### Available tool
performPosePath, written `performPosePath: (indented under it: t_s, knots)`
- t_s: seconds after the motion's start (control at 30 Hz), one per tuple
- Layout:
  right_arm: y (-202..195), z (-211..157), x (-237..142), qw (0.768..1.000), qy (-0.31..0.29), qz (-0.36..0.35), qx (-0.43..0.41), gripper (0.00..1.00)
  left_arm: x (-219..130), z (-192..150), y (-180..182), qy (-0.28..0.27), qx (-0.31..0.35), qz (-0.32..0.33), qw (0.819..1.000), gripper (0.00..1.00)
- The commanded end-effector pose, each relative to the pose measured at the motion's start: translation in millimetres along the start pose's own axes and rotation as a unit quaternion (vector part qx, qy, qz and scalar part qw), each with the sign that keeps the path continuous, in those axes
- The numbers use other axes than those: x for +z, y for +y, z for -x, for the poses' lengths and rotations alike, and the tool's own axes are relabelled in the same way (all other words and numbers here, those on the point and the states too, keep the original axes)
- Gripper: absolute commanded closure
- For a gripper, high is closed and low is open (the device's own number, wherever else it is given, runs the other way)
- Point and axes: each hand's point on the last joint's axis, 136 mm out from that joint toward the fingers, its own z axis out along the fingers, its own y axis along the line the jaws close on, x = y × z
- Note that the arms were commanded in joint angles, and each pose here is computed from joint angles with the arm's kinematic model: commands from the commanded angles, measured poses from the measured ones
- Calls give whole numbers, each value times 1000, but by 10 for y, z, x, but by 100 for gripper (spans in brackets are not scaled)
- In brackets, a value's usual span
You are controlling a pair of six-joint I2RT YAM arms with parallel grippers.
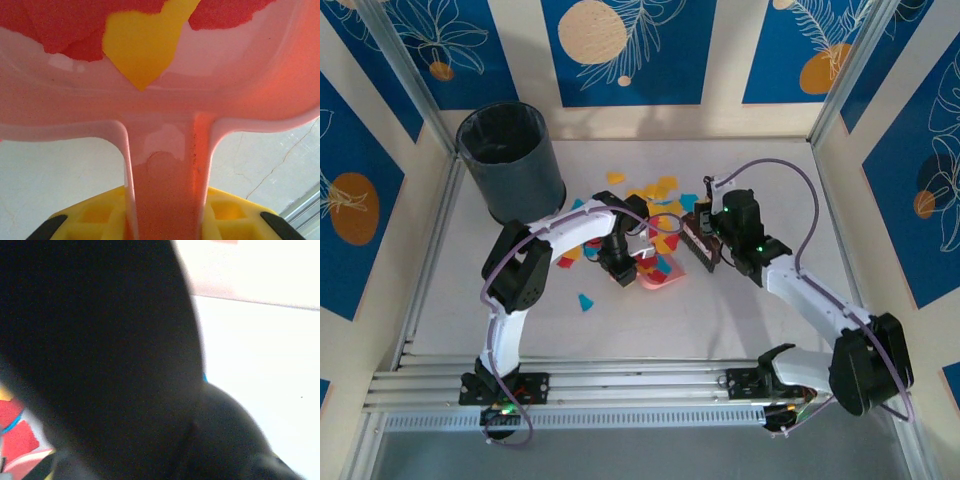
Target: Sweep away the paper scraps from the table
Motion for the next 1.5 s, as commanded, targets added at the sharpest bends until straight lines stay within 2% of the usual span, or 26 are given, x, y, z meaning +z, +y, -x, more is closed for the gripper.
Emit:
performPosePath:
  t_s: [0.0,0.17,0.33,0.77,0.9,1.03,1.17,1.47]
  knots:
    - [-3,426,44,998,-59,-6,9,100,-51,-91,14,8,5,7,1000,100]
    - [25,368,175,999,-42,-8,7,100,-47,-86,14,8,4,5,1000,100]
    - [164,184,191,1000,-6,23,-7,100,-35,-73,23,6,5,7,1000,100]
    - [427,-159,-114,994,54,95,-20,100,-41,-37,-15,2,10,-3,1000,100]
    - [486,-141,-206,992,51,112,-20,100,-58,-28,-26,-1,14,-2,1000,100]
    - [504,14,-335,992,20,122,-10,100,-47,-50,-45,4,20,-1,1000,100]
    - [413,179,-410,995,-15,98,-2,100,-50,-61,-86,4,28,-5,1000,100]
    - [-23,300,-277,998,-47,-30,12,100,-62,-104,-245,4,50,-31,998,100]
